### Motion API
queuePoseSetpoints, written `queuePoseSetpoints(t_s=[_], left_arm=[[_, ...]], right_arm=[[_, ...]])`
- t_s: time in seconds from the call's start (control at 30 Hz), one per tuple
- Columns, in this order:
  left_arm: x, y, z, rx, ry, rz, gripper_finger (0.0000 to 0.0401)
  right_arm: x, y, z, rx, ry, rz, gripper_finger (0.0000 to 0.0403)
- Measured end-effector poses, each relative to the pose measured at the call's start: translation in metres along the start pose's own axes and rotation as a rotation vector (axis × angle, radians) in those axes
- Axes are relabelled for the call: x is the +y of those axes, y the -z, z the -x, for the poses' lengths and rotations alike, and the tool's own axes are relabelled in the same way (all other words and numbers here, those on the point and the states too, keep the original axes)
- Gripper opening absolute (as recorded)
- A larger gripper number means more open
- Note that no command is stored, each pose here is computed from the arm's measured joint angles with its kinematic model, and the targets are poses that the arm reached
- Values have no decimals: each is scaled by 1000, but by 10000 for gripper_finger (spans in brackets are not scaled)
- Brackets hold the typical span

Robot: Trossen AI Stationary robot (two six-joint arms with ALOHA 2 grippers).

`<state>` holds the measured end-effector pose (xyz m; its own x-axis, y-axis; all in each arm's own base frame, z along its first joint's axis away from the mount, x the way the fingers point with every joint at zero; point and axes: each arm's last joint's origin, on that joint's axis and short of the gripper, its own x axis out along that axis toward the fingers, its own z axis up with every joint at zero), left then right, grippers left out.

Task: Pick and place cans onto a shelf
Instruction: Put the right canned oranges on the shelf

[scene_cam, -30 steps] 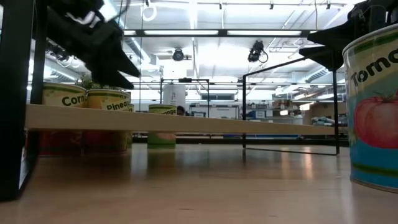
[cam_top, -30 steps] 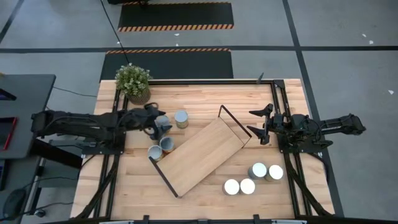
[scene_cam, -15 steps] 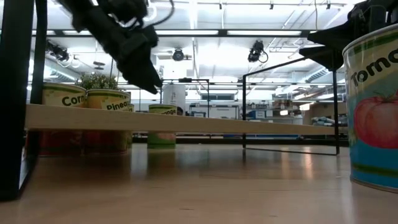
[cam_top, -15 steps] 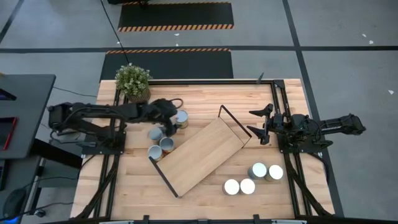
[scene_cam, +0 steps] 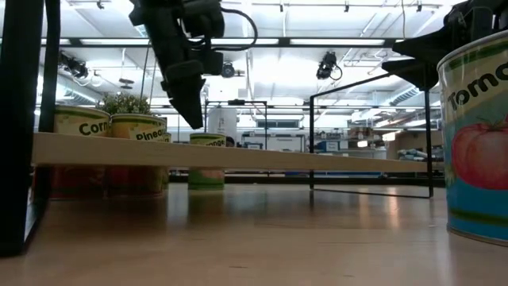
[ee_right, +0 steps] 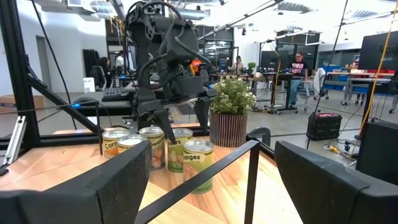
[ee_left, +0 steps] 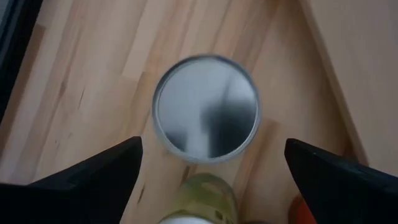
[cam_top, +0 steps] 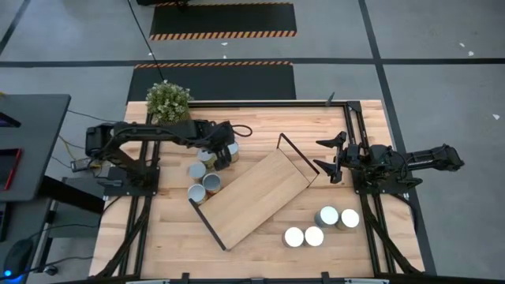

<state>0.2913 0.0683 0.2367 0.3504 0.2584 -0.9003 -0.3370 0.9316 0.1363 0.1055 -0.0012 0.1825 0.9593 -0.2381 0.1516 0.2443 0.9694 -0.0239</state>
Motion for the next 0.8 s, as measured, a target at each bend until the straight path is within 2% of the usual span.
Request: queuePoseSetpoints(t_s=[0.43,0.6,0.8], left_arm=[[11,5,-31,93,-2,41,400],[10,5,-47,123,72,43,400],[9,1,-60,114,90,60,399]], right_arm=[[0,0,0,-5,1,-2,347],[0,-1,0,-6,5,-2,347],[0,-1,0,-7,6,-2,347]])
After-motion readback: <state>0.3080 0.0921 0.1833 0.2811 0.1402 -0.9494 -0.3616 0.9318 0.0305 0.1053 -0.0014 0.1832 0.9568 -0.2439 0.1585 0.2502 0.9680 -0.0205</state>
